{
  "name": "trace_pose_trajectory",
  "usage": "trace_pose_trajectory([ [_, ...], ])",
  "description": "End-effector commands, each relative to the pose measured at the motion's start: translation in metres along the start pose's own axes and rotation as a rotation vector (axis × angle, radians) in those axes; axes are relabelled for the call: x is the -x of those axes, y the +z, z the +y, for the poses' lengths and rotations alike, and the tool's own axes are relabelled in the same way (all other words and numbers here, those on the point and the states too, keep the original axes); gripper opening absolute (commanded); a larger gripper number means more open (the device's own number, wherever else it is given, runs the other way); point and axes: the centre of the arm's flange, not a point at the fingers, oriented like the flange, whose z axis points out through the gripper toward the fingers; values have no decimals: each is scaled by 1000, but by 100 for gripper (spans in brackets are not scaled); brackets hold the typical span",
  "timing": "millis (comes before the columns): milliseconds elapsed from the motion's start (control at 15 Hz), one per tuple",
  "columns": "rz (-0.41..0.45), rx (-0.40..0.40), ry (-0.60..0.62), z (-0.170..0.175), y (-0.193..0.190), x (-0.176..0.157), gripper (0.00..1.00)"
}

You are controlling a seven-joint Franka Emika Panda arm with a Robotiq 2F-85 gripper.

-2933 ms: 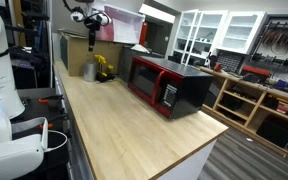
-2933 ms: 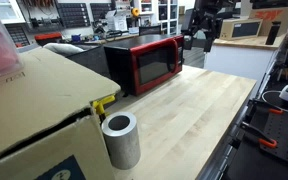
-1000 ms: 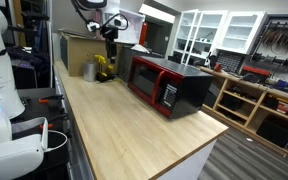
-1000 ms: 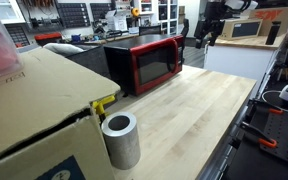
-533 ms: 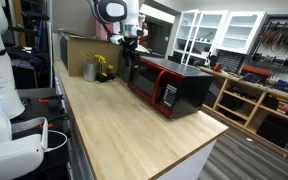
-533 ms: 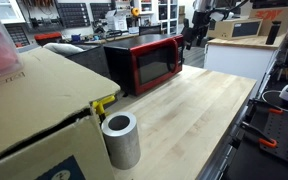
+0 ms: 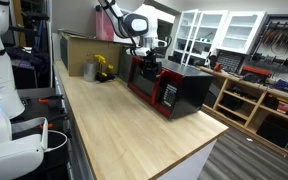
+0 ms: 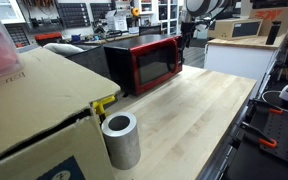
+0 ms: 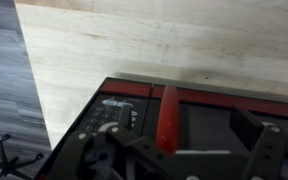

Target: Open the microwave door

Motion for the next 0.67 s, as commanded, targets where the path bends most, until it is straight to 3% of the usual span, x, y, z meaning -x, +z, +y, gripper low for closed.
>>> trace_pose_trajectory([
  [0, 14, 63, -60, 26, 16, -22, 100],
  [267, 22, 90, -83, 34, 27, -33, 100],
  [600, 39, 67, -79, 26, 35, -48, 100],
])
